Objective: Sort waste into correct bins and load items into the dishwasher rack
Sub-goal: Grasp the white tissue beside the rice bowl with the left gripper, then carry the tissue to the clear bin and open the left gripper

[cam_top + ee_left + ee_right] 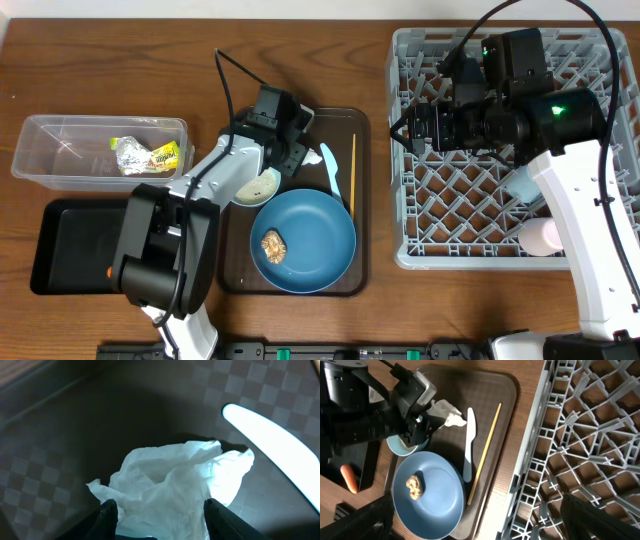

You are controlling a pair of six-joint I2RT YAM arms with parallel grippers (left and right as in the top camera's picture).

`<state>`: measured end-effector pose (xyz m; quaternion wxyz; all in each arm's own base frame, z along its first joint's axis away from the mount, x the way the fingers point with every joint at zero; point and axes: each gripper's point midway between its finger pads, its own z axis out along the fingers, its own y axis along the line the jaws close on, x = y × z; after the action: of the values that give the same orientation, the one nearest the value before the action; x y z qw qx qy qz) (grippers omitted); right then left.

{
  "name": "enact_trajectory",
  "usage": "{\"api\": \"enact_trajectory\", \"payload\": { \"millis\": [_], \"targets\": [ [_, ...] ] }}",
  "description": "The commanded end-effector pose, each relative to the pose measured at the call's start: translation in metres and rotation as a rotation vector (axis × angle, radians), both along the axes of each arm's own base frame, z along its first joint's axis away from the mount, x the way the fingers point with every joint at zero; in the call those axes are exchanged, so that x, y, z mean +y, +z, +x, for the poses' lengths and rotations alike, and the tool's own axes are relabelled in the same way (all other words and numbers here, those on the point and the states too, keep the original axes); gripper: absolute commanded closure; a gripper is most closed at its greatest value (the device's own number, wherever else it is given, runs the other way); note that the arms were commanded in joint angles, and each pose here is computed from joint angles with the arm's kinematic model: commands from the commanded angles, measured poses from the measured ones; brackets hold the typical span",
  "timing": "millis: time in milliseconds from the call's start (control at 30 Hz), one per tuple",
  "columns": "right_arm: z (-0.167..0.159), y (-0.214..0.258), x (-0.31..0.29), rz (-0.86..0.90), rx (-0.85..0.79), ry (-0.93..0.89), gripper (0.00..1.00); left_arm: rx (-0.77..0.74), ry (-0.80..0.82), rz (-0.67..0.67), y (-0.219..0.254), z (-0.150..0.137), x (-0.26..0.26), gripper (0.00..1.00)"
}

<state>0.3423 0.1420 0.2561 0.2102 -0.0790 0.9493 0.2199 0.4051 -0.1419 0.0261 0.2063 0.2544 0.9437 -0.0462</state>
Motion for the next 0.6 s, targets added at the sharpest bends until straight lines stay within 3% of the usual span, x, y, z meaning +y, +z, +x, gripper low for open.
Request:
{"api": "enact_trajectory", "payload": {
  "millis": [0, 167, 367, 567],
  "targets": [
    [-0.001, -0.001, 0.001, -0.001, 0.007, -0.003, 0.01, 0.009, -0.006, 0.016, -0.005, -0.001, 0.003, 0.44],
    [-0.001, -0.001, 0.001, -0.001, 0.008, -0.003, 0.01, 0.012, -0.006, 0.016, -0.010, 0.000, 0.003, 0.59],
    [-0.003, -0.002, 0.000, -0.003, 0.017, -0.004, 0.01, 0.045, -0.010, 0.017, -0.028, -0.002, 0.002, 0.64],
    [-0.003, -0.002, 0.000, -0.003, 0.018, -0.003, 0.01, 0.017, -0.001, 0.004, -0.018, 0.005, 0.000, 0.94]
  ]
}}
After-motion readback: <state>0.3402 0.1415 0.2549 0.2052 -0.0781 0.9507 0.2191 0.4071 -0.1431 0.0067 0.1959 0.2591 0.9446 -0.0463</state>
